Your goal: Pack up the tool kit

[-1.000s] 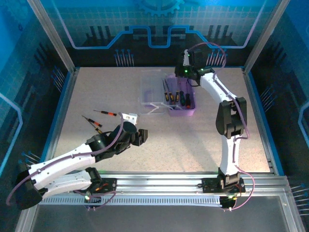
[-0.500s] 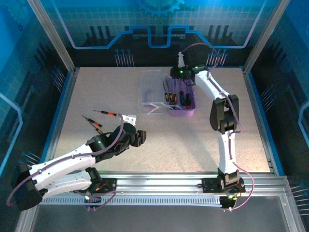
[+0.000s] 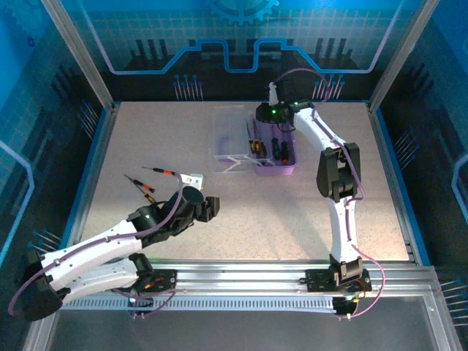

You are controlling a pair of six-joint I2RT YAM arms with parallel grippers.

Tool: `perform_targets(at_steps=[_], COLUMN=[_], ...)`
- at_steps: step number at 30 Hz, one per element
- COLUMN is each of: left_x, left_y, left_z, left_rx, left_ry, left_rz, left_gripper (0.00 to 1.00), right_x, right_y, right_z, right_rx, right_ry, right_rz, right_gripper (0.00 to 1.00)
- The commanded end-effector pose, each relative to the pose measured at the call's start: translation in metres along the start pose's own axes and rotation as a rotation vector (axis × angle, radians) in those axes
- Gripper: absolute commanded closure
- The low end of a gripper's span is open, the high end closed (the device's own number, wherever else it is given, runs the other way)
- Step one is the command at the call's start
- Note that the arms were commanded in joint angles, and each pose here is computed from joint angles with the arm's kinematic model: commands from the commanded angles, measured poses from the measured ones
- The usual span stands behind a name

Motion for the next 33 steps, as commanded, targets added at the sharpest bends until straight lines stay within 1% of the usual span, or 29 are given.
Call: perform_targets(at_steps=[1, 3, 6, 10, 13, 15, 19, 20, 22, 23, 25, 27, 29, 33], left_x=[0.0, -0.001, -0.002, -0.001, -0.001, -0.001, -0.001, -0.001, 0.001, 0.003, 0.006, 0.009, 0.012, 0.02], left_y=[0.013, 0.021, 0.04, 0.07, 0.088, 0.097, 0.116, 0.122, 0.131, 0.135, 0.142, 0.149, 0.155, 0.168], left_z=[0.0, 0.002, 0.004, 0.008, 0.013, 0.016, 0.022, 0.022, 0.023, 0.022, 0.024, 0.024, 0.022, 0.013], left_rx=[-0.038, -0.079, -0.164, -0.325, -0.416, -0.454, -0.531, -0.561, -0.615, -0.642, -0.669, -0.691, -0.703, -0.739], left_ry=[-0.02, -0.041, -0.061, -0.071, -0.1, -0.122, -0.151, -0.156, -0.157, -0.151, -0.141, -0.13, -0.118, -0.094], left_rz=[0.068, 0.127, 0.231, 0.342, 0.403, 0.433, 0.493, 0.509, 0.523, 0.528, 0.55, 0.6, 0.637, 0.679], left_gripper=[0.33, 0.28, 0.28, 0.3, 0.32, 0.32, 0.32, 0.32, 0.32, 0.33, 0.32, 0.3, 0.3, 0.28], right_x=[-0.04, -0.053, -0.076, -0.108, -0.126, -0.133, -0.147, -0.146, -0.147, -0.149, -0.15, -0.152, -0.156, -0.154], right_y=[0.019, 0.023, 0.028, 0.032, 0.04, 0.045, 0.048, 0.05, 0.053, 0.057, 0.058, 0.061, 0.058, 0.056], right_z=[0.019, 0.019, 0.013, -0.011, -0.042, -0.065, -0.125, -0.143, -0.168, -0.176, -0.192, -0.202, -0.21, -0.222], right_rx=[-0.014, -0.012, 0.001, 0.058, 0.077, 0.073, 0.084, 0.078, 0.055, 0.017, -0.033, -0.105, -0.109, -0.091], right_ry=[-0.083, -0.109, -0.17, -0.25, -0.312, -0.333, -0.367, -0.361, -0.355, -0.366, -0.38, -0.398, -0.4, -0.462], right_rz=[0.035, 0.043, 0.055, 0.059, 0.069, 0.042, 0.025, 0.03, 0.025, 0.037, 0.012, 0.033, -0.01, 0.002], right_gripper=[0.71, 0.71, 0.71, 0.74, 0.74, 0.74, 0.74, 0.73, 0.7, 0.68, 0.65, 0.6, 0.57, 0.54])
Point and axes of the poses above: each hand's point on the last joint's axis, 136 mm out from that joint toward the fingers, its own x axis out along the fingers, its own y axis along the line the jaws close on, z = x × y, the point moved 7 cm from there along -x, back along the fingers, and after that the axes turned 7 degrees about -x, right-handed, at the moved point
